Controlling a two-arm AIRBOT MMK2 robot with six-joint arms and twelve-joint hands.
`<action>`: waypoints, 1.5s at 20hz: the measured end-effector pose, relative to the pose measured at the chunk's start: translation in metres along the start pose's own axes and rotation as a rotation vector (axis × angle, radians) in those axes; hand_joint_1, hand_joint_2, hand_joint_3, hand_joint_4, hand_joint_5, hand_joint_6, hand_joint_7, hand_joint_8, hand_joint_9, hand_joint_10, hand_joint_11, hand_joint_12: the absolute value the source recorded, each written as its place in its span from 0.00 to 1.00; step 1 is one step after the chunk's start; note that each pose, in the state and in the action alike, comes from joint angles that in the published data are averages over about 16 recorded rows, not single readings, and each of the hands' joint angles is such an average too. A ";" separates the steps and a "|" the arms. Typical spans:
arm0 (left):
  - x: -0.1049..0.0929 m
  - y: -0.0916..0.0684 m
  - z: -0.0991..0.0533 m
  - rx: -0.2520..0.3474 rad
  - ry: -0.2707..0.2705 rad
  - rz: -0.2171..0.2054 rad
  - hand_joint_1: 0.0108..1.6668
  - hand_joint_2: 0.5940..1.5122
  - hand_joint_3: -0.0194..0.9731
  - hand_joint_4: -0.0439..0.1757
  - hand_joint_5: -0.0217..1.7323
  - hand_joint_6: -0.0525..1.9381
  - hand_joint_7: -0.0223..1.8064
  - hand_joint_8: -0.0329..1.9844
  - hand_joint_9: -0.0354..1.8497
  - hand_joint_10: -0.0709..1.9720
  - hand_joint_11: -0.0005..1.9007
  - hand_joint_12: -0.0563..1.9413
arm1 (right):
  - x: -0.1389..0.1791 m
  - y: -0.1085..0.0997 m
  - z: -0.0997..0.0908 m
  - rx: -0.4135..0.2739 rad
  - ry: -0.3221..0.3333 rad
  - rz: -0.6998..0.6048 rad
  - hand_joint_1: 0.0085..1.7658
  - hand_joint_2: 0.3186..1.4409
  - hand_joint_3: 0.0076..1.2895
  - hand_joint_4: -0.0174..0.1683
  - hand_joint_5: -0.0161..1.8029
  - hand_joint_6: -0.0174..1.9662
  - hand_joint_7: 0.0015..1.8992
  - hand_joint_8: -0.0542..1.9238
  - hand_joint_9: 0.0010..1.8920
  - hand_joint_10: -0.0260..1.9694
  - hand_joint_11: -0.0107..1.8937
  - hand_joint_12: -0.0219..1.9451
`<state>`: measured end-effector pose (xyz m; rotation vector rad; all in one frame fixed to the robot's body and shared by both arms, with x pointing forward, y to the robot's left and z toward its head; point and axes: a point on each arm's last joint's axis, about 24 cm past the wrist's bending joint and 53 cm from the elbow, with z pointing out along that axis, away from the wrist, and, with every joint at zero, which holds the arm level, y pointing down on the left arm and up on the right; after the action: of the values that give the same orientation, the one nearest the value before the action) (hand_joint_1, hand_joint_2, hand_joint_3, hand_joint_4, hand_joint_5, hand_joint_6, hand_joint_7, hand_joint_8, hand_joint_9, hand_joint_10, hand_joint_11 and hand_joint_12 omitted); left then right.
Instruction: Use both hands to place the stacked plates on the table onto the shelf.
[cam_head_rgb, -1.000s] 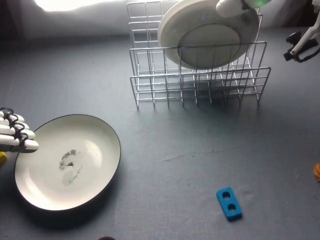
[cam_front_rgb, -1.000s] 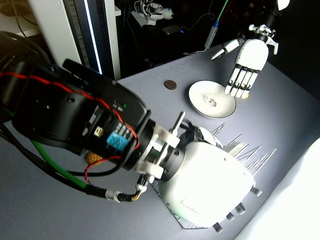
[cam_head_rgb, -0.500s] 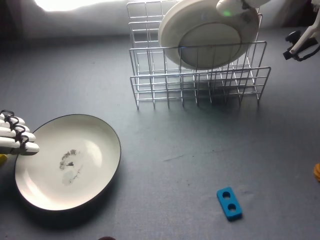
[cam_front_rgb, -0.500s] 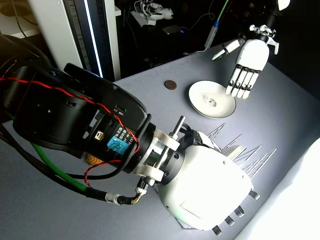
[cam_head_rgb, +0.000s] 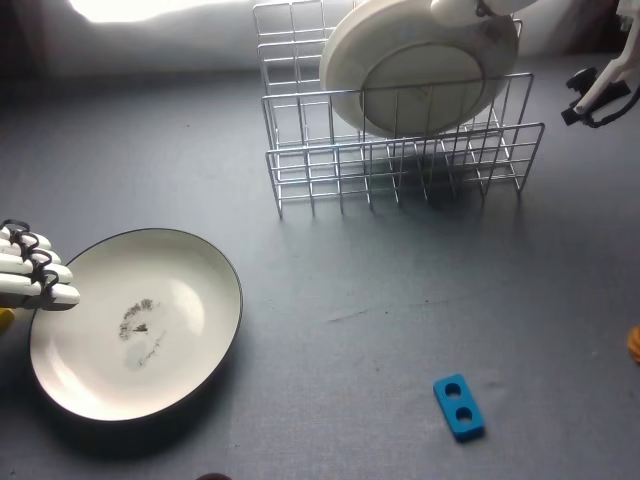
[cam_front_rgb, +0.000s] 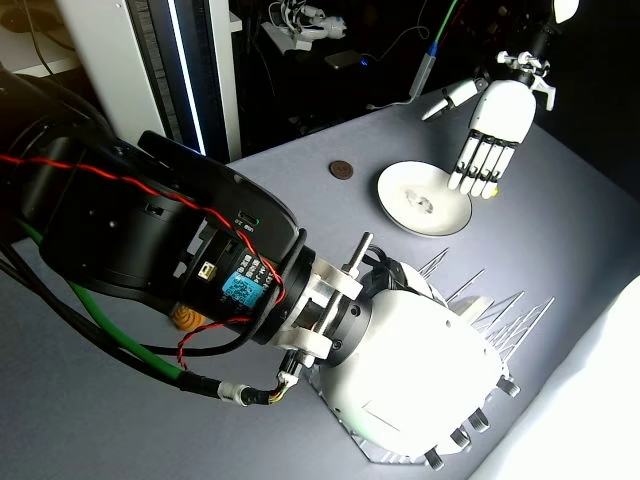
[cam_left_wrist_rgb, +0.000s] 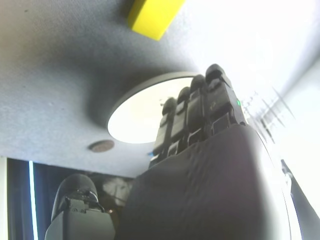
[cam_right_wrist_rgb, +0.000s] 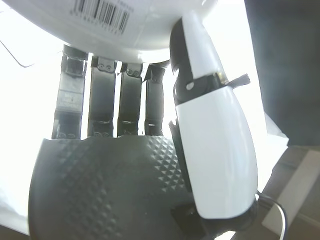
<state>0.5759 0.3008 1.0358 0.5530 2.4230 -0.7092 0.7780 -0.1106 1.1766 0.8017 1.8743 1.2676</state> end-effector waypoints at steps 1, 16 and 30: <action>0.000 0.000 0.000 0.000 0.000 0.000 0.01 0.41 0.04 0.21 0.02 0.04 0.02 0.01 0.03 0.04 0.01 0.03 | 0.000 0.000 0.000 0.000 -0.001 0.000 0.65 0.74 0.01 0.04 0.42 0.52 0.49 0.21 0.46 0.16 0.26 0.64; 0.006 0.002 0.002 -0.005 0.018 -0.001 0.01 0.41 0.04 0.21 0.02 0.04 0.02 0.01 0.02 0.03 0.01 0.03 | -0.001 0.016 -0.001 -0.028 0.000 -0.008 0.56 0.83 0.01 0.08 0.40 0.05 0.42 0.04 0.41 0.05 0.13 0.64; 0.022 0.007 0.004 -0.018 0.050 -0.042 0.01 0.42 0.04 0.21 0.02 0.04 0.01 0.01 0.02 0.02 0.01 0.03 | 0.106 0.103 -0.031 -0.296 0.096 -0.728 0.57 0.73 0.01 0.09 0.22 0.03 0.22 0.03 0.21 0.03 0.05 0.38</action>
<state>0.5646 0.3091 1.0170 0.5192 2.4916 -0.6980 0.7043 -0.0070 1.2585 -0.1107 1.7451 1.0673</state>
